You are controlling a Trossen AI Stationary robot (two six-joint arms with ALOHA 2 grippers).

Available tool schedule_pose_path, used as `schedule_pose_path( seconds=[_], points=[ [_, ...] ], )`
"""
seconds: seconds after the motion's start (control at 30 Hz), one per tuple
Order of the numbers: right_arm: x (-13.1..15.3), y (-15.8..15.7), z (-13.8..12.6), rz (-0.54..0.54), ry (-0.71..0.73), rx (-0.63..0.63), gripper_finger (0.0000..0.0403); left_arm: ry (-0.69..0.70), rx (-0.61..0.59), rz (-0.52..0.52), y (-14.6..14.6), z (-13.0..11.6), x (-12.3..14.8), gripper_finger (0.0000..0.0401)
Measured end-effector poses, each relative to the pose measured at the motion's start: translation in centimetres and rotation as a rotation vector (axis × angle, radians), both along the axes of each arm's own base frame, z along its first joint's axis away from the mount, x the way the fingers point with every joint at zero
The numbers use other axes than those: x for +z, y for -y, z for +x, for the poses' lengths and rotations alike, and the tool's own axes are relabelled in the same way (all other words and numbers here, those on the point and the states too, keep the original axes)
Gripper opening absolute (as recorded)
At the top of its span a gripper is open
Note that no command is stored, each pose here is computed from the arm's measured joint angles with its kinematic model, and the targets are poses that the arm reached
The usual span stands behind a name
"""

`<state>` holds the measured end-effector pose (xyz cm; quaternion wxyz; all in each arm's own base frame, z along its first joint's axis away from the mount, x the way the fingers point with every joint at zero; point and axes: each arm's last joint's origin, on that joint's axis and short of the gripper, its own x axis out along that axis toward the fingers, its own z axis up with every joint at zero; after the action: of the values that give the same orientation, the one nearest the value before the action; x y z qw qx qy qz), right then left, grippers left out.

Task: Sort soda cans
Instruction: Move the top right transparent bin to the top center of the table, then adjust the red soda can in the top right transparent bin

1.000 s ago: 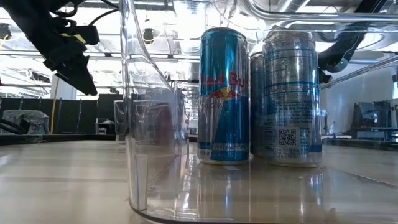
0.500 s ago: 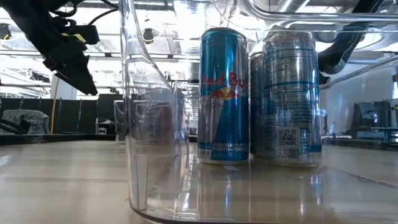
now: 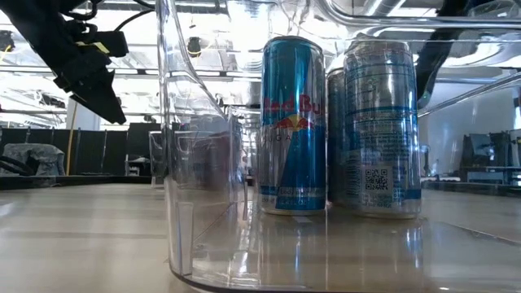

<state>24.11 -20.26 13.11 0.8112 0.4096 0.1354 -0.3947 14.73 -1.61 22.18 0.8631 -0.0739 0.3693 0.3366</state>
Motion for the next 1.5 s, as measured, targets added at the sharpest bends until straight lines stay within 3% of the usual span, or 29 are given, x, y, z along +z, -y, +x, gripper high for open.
schedule_pose_path(
  seconds=[0.33,0.53,0.7,0.97,1.07,1.27,1.5],
  points=[
    [0.5,0.8,3.2,-0.014,0.031,0.076,0.0000,0.001,0.003,0.003,0.0,0.0,0.0,0.0371],
    [1.0,0.8,3.0,-0.019,0.022,0.076,0.0000,-0.003,0.009,-0.002,0.0,-0.1,0.0,0.0371],
    [3.6,0.2,2.4,-0.060,0.023,0.080,0.0000,-0.015,0.020,-0.020,0.1,-0.4,-0.2,0.0371],
    [8.7,-3.6,1.9,-0.145,0.035,0.109,0.0000,-0.011,0.036,-0.034,0.2,-0.4,-0.2,0.0371],
    [10.1,-6.0,2.7,-0.177,0.087,0.183,0.0000,-0.011,0.036,-0.033,0.2,-0.4,-0.2,0.0371],
    [10.0,-10.0,5.0,-0.208,0.089,0.353,0.0000,-0.006,0.030,0.015,0.1,-0.3,-0.1,0.0371],
    [9.5,-11.4,8.4,-0.259,0.045,0.475,0.0000,0.005,0.035,0.023,0.1,-0.3,-0.1,0.0371]
  ],
)
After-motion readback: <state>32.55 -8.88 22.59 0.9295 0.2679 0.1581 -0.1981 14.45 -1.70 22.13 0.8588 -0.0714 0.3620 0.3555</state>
